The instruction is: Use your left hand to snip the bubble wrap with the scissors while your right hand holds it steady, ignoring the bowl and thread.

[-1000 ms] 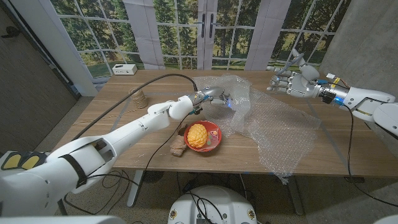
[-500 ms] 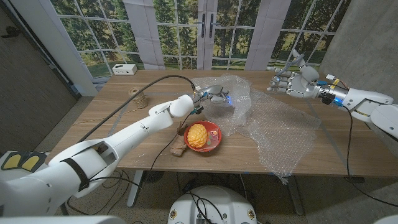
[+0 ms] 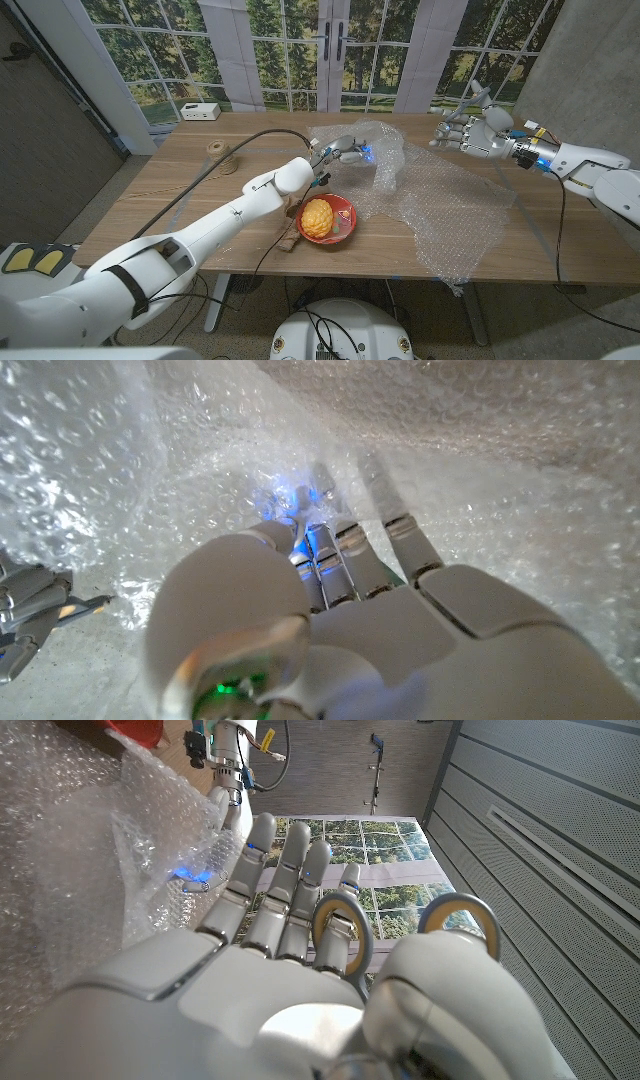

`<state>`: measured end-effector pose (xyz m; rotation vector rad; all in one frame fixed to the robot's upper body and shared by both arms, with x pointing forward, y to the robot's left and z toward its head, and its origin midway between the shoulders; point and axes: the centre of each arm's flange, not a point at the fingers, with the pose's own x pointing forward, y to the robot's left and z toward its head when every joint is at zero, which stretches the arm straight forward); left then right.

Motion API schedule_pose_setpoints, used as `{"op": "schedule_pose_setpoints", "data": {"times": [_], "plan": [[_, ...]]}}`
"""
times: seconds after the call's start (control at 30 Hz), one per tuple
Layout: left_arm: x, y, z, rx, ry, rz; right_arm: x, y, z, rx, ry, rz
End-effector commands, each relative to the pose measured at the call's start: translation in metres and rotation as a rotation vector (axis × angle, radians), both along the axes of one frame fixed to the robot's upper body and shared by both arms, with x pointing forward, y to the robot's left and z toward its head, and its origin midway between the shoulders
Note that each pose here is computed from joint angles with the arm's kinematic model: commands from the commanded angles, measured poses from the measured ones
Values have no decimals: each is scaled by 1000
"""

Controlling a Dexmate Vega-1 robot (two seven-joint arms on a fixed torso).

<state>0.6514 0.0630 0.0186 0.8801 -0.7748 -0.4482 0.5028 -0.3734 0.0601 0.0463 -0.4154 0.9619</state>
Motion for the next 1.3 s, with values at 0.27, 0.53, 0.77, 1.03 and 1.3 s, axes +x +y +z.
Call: {"op": "schedule_pose_setpoints", "data": {"times": [0.27,0.53,0.77,1.03,1.3], "plan": [[4,5,-8,-316,-11,2,4,-1,-1,24,-5,-7],[5,8,-9,-363,-95,67,5,-1,0,32,-6,-6],[5,3,-8,-379,-153,102,5,-3,-1,42,-6,-7],[4,0,-5,-432,-148,109,6,-6,-3,57,-15,1],[2,-4,-2,-468,-228,152,8,-7,-2,59,-20,4]]}}
